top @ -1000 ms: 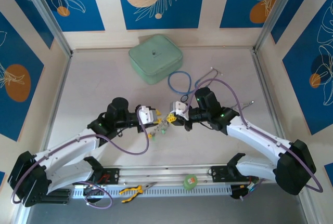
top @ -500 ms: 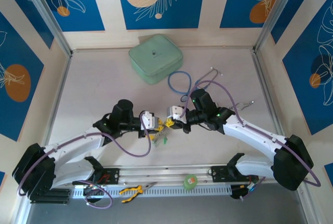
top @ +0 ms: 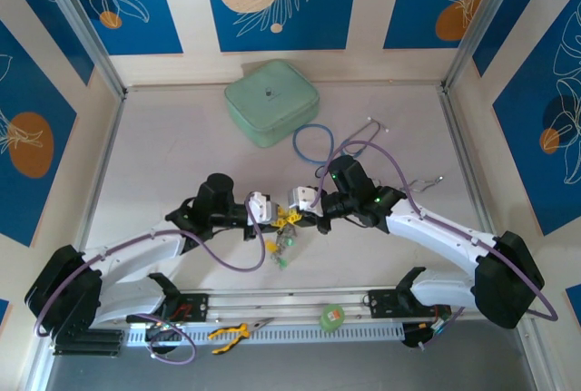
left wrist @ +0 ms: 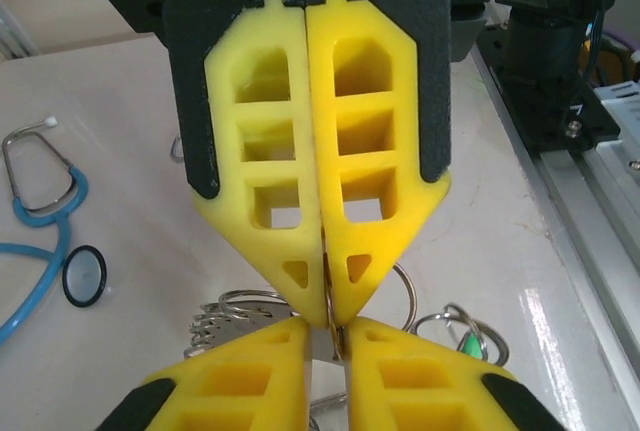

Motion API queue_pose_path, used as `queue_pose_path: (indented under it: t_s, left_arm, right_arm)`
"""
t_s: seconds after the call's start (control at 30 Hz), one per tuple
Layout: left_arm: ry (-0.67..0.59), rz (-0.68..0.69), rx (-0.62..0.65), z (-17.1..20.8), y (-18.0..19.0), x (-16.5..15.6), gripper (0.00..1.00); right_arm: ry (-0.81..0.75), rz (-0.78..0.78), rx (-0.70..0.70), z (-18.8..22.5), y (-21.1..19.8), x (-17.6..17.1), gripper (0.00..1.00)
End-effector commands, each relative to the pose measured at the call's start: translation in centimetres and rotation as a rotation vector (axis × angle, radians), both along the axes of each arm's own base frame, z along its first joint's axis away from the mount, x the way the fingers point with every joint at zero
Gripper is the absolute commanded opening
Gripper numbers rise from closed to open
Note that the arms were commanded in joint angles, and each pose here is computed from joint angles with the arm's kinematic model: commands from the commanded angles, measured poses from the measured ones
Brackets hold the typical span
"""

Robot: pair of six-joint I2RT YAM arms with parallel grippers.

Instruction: Put the keys on the keyring

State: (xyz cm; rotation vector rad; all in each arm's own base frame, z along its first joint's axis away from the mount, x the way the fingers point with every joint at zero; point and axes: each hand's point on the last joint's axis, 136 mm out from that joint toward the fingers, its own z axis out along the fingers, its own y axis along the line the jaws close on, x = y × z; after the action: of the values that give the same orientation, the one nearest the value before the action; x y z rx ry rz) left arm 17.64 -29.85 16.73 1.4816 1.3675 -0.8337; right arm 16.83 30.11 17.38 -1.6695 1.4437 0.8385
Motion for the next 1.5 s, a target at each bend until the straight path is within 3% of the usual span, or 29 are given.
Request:
queue_pose_path:
  t_s: [0.0,0.07,0.13,0.23,0.37,0.57,1.2,1.47]
  left_arm:
    - [-0.038,0.002,-0.038,1.1,-0.1,0.3,0.00]
    - [-0.053,0.018,-0.030,1.0,0.1,0.5,0.00]
    - [-0.078,0.038,-0.026,1.2,0.3,0.8,0.00]
    - [-0.156,0.089,-0.026,1.8,0.9,1.5,0.00]
    - [-0.284,0.169,-0.015,2.9,1.8,2.8,0.00]
    - [-0.381,0.190,0.007,3.7,2.3,3.1,0.00]
    - [-0.343,0.190,-0.008,3.6,2.1,2.5,0.00]
    - [-0.300,0.206,-0.028,3.7,1.9,2.6,0.00]
  right_arm:
    - [-0.023,0.070,0.076,2.6,1.3,-0.9,0.00]
    - [-0.034,0.040,0.075,2.6,1.3,-0.4,0.02]
    - [-0.059,-0.018,0.063,2.6,0.5,0.4,0.25]
    - [-0.064,-0.125,0.049,2.7,-1.5,1.6,0.35]
    - [-0.057,-0.222,-0.004,1.8,-3.3,2.0,0.34]
    - [-0.067,-0.250,0.011,1.8,-2.5,2.2,0.27]
    - [-0.139,-0.314,-0.005,1.2,-0.1,5.0,0.14]
    - [-0.174,-0.227,-0.024,1.0,-0.4,3.4,0.20]
